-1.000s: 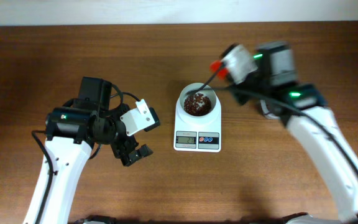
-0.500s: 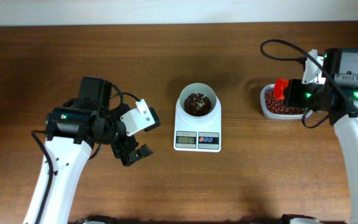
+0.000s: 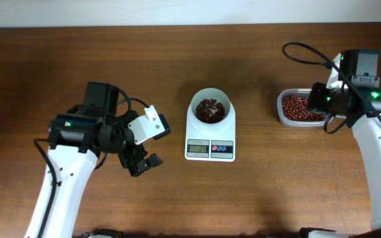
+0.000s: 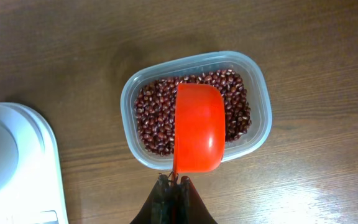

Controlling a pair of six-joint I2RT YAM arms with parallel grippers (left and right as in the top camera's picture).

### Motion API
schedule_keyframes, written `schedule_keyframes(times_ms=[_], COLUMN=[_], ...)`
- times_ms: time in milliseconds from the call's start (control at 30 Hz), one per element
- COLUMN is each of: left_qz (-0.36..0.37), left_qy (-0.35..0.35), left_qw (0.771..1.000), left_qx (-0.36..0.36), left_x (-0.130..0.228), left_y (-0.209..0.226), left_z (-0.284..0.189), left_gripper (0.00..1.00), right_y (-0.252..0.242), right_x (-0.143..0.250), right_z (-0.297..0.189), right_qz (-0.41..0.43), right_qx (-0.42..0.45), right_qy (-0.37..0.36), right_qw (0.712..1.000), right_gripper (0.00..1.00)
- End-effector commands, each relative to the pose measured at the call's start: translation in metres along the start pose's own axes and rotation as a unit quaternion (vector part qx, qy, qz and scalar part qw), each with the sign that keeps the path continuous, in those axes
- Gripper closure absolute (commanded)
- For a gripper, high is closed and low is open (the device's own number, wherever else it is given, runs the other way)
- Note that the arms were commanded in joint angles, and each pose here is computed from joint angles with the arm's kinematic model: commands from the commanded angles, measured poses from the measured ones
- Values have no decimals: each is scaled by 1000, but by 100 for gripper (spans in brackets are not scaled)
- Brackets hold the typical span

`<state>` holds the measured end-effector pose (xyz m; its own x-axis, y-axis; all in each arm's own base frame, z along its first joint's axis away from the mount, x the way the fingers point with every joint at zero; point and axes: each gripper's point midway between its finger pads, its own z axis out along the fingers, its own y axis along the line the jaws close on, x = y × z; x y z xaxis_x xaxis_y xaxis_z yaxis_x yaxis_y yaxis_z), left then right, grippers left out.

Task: Scoop and weigh 50g on scale
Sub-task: 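Lower the scoop into the bean tub to scoop more beans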

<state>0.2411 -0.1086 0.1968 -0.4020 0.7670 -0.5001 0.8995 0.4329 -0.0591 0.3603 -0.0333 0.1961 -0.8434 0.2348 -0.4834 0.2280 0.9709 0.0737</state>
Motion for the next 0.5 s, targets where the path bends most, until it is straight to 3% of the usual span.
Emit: schedule_keyframes(times_ms=[0, 167, 300, 467], left_qz=[8, 8, 8, 8], left_qy=[-11, -11, -11, -11], left_qw=[1000, 1000, 1000, 1000], left_qx=[-1, -1, -1, -1], left_x=[-6, -6, -6, -6], left_y=[1, 2, 1, 1], left_z=[-3, -3, -4, -4], left_gripper=[1, 1, 1, 1], right_y=[-5, -5, -19, -16], right_x=[0, 0, 2, 12], right_z=[6, 11, 18, 73], right_qz=[8, 1, -33, -20], right_qx=[12, -64, -56, -84], right_qy=[4, 17, 27, 81], right_qw=[1000, 998, 998, 993], right_gripper=[96, 96, 96, 96])
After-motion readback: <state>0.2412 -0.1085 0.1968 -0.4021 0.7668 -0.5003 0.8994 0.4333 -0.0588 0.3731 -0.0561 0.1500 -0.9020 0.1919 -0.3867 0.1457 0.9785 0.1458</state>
